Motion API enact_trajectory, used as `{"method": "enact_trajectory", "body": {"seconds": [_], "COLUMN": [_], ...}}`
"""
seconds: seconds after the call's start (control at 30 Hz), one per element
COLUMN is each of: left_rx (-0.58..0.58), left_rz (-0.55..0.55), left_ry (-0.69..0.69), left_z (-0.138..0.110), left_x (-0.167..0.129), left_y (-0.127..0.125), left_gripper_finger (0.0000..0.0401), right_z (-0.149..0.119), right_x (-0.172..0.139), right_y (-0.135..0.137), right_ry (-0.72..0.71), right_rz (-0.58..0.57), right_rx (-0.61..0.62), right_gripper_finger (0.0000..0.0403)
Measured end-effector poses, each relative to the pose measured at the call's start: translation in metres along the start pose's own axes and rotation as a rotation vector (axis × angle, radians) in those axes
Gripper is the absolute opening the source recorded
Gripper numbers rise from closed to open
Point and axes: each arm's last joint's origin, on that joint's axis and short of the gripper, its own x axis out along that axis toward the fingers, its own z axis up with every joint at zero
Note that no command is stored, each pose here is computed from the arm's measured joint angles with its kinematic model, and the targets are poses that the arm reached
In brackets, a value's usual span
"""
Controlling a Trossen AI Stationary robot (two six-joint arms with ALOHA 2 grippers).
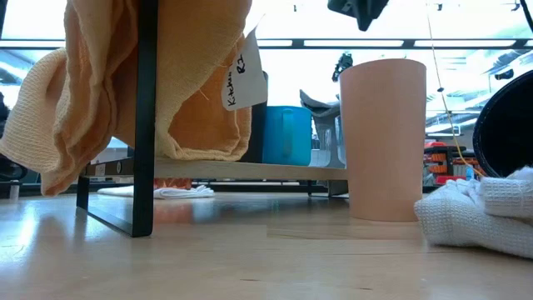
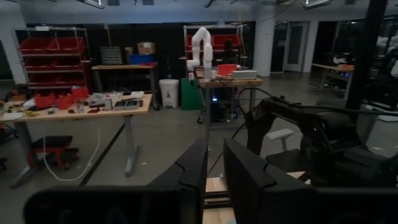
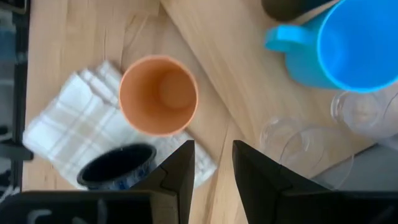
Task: Stack small to large cups/mugs on shelf
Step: Put the dark blue mug on the shelf
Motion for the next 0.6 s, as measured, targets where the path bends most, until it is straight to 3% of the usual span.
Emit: {"method": "enact_trajectory", "body": {"seconds": [0.6], "left_rx": [-0.015], "left_rz": [-0.113], "left_ry": [-0.008], "left_z": [0.000], "left_x": [0.028], "left_y": [-0.025], "left_gripper_finger": [0.0061], "right_z": [-0.004], "right_x": [0.001], "right_y": [0.034], "right_ry": [0.012], "right_rz": [-0.032], "right_rx": [-0.052], "right_gripper_finger": [0.0114]}}
